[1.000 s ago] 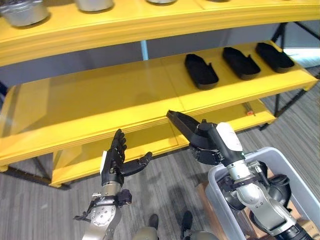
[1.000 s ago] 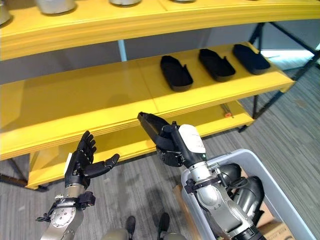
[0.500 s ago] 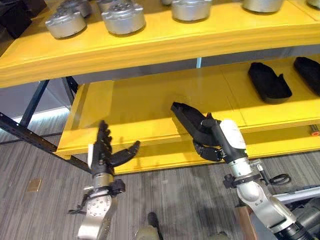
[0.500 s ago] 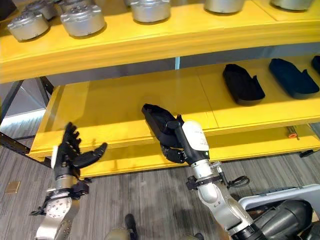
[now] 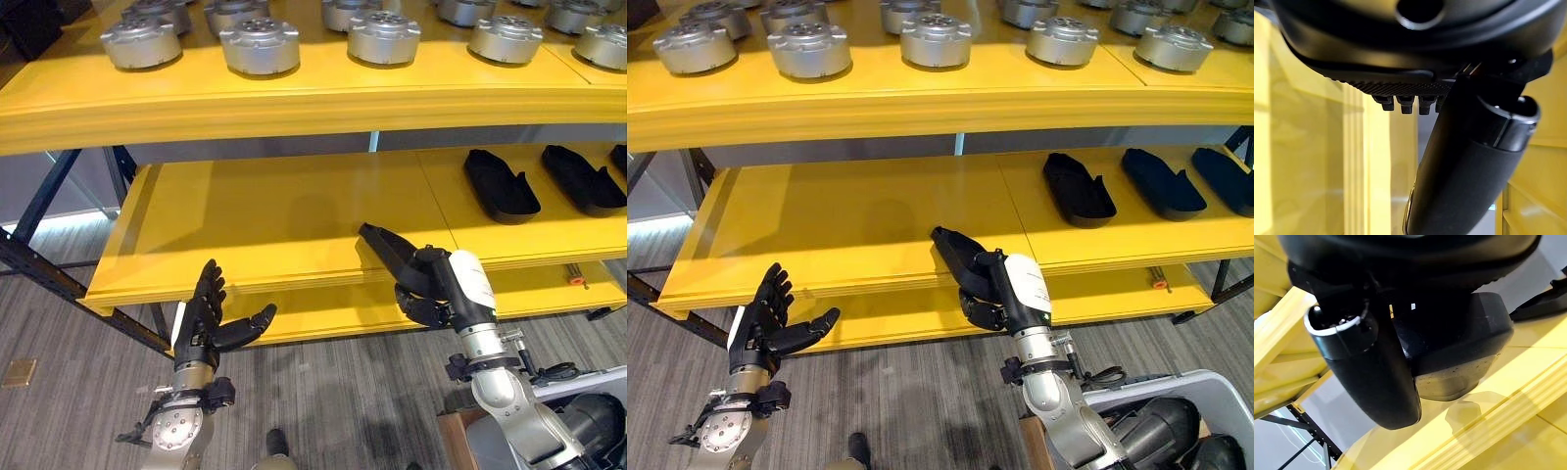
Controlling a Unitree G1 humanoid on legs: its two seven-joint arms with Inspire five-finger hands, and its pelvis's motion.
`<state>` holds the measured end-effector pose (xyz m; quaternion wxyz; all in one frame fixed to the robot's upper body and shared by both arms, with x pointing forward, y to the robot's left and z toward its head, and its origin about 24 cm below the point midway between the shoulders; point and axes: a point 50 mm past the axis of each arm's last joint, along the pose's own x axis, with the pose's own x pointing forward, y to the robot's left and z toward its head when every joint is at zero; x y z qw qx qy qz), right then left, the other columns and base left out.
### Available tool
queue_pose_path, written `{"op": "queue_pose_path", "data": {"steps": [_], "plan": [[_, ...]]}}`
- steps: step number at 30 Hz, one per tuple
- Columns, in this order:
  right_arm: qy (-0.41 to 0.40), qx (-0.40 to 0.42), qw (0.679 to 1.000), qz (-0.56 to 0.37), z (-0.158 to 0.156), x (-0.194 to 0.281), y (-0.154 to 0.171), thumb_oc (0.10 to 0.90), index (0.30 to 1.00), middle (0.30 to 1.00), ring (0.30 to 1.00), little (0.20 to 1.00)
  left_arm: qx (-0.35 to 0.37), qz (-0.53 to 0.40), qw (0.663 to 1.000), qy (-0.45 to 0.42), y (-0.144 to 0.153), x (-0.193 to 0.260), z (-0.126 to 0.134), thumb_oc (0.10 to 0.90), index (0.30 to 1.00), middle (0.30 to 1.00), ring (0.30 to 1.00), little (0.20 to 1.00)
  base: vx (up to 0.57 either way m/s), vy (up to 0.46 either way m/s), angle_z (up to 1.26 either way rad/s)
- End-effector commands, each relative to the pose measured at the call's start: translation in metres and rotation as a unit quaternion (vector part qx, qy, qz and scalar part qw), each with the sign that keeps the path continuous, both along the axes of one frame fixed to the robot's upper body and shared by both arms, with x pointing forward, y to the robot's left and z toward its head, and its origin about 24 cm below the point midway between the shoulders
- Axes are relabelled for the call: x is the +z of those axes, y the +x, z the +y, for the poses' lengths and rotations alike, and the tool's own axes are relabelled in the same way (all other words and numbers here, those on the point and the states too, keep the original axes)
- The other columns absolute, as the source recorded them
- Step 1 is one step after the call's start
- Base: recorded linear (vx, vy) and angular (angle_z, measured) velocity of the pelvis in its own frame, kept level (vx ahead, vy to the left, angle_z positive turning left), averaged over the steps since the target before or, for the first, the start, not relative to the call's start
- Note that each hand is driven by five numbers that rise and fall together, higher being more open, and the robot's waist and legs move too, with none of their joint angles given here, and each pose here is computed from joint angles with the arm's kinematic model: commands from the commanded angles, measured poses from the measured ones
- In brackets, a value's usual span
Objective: Move parts from the plastic box to the shelf.
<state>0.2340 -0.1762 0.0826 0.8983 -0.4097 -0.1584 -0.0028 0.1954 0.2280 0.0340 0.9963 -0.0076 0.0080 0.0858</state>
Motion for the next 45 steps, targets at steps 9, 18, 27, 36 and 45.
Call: {"op": "queue_pose_path", "data": {"steps": [9, 18, 27, 36, 45], "plan": [[0.018, 0.02, 0.963, -0.27, 0.009, 0.09, 0.01, 0.4, 0.3, 0.3, 0.3, 0.3, -0.061, -0.125, 0.99, 0.011, 0.025, 0.055, -0.016, 0.9, 1.0, 1.0, 1.0, 1.0, -0.01, -0.328, 0.02], [-0.046, 0.047, 0.961, -0.268, 0.01, 0.112, 0.035, 0.4, 0.3, 0.3, 0.3, 0.3, -0.083, -0.062, 0.993, 0.047, 0.016, 0.034, -0.014, 0.9, 1.0, 1.0, 1.0, 1.0, 0.03, -0.139, 0.28], [-0.045, 0.035, 0.969, -0.24, 0.021, 0.106, 0.047, 0.4, 0.3, 0.3, 0.3, 0.3, -0.07, -0.037, 0.996, 0.049, 0.009, 0.027, 0.001, 0.9, 1.0, 1.0, 1.0, 1.0, 0.12, -0.042, 0.08], [-0.103, 0.004, 0.943, -0.317, 0.029, 0.157, 0.07, 0.4, 0.3, 0.3, 0.3, 0.3, -0.098, -0.095, 0.991, 0.011, 0.027, 0.048, -0.009, 0.9, 1.0, 1.0, 1.0, 1.0, -0.02, 0.075, -0.02], [-0.159, -0.129, 0.891, -0.404, -0.011, 0.23, 0.089, 0.4, 0.3, 0.3, 0.3, 0.3, -0.199, -0.191, 0.961, -0.018, 0.035, 0.087, -0.032, 0.9, 1.0, 1.0, 1.0, 1.0, -0.08, 0.005, 0.12]]}}
